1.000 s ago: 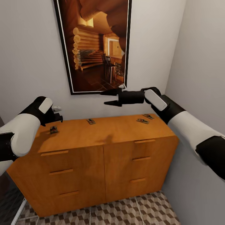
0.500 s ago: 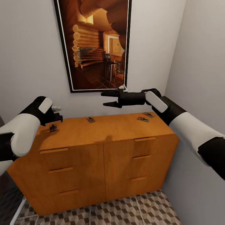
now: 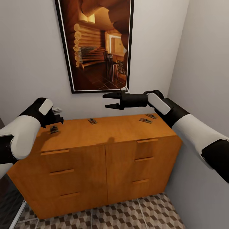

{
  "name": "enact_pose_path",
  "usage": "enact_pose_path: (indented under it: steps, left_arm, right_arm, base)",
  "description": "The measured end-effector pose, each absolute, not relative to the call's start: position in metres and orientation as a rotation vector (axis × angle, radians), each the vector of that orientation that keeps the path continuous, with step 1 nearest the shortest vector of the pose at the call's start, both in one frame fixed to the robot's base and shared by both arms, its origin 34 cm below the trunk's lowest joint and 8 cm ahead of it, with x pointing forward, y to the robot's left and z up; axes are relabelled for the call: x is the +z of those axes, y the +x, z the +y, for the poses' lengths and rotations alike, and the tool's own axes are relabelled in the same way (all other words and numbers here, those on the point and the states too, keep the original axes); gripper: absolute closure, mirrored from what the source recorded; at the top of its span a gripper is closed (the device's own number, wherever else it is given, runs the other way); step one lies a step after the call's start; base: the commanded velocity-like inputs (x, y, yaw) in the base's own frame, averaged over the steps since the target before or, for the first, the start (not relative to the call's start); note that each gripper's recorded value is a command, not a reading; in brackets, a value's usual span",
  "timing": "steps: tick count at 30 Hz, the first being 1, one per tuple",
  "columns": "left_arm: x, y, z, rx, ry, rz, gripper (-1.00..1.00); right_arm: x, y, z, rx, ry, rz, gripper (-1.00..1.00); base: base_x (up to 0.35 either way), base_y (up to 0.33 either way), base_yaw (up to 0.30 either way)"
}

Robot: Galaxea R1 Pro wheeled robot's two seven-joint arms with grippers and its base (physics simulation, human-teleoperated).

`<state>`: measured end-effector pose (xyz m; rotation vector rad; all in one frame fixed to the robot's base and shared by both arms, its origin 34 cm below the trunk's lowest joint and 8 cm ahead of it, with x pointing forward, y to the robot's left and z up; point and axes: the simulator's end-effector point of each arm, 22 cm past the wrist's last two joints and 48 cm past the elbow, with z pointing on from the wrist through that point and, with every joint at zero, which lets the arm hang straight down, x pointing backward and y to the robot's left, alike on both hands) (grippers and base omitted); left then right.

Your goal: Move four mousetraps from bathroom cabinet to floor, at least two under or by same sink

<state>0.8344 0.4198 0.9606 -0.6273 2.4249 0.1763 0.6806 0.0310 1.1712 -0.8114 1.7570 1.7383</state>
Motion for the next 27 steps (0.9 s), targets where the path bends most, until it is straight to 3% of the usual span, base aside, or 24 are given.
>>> enact_pose_path:
  steps: [9,19,27]
  left_arm:
    - [0.9611,0.8341,0.4220,0.179,-0.631,2.422,-1.00]
    - [0.9579,0.8327,0.4213,0.185,-0.628,2.432,-1.00]
    - [0.9568,0.8328,0.4207,0.185,-0.627,2.434,-1.00]
  right_arm:
    - [1.1710,0.6806,0.0311,1.737,-0.812,1.757,-1.00]
    - [1.1711,0.6799,0.0319,1.737,-0.814,1.757,-1.00]
    - [1.1708,0.6802,0.0320,1.738,-0.814,1.758,-1.00]
  base:
    - [0.009,0.000,0.000]
    - [0.219,0.000,0.000]
    - [0.071,0.000,0.000]
